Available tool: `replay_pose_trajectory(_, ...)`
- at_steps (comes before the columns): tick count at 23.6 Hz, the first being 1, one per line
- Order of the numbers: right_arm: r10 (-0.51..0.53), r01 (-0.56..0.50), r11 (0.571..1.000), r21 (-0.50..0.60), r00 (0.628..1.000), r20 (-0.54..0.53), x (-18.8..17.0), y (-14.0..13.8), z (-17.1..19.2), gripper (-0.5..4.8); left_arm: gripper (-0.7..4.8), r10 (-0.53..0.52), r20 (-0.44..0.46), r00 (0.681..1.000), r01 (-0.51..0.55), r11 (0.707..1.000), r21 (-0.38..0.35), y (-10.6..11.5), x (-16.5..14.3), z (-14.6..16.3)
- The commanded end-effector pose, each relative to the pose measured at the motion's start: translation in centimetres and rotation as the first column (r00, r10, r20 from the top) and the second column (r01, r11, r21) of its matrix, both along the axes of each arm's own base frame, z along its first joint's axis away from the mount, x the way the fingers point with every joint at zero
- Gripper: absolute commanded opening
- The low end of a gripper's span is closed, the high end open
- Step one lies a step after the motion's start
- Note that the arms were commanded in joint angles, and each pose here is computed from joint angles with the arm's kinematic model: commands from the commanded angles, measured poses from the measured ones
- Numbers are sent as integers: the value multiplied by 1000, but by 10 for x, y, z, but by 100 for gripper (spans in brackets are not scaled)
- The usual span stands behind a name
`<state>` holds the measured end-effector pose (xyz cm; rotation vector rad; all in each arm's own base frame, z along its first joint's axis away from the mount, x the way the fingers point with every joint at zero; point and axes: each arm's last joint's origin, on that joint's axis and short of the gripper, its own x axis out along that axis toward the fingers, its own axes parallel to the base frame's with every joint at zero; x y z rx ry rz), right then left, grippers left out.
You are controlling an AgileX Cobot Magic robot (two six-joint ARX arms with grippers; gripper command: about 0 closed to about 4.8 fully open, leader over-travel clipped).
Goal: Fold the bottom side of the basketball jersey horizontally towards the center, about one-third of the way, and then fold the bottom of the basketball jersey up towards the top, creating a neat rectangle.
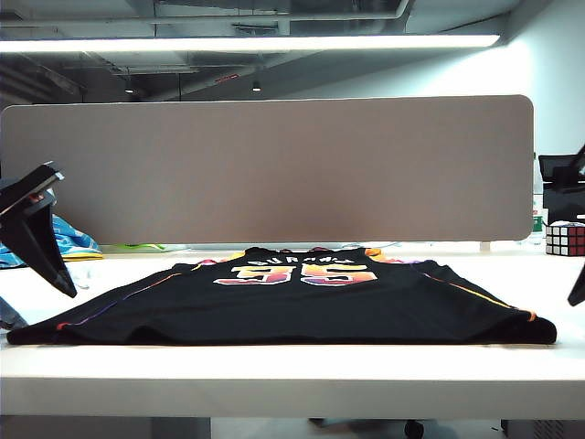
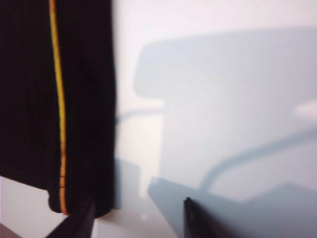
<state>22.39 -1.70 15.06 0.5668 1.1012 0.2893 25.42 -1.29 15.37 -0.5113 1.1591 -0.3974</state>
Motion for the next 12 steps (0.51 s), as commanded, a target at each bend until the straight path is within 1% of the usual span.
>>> replay_pose_trajectory(1, 48, -48, 999, 2, 998, 38, 4, 11, 3, 279, 270, -11, 3, 1000, 11, 1000, 10, 0, 1, -1)
replay_pose_trajectory(8, 66, -67, 998, 1, 996, 61, 7, 21, 5, 280, 270, -40, -65, 997, 40, 999, 9, 0, 0, -14)
replay_pose_trajectory(12, 63, -62, 998, -8, 996, 66, 8, 20, 5, 280, 270, -59, -75, 995, 61, 998, 24, 0, -1, -17)
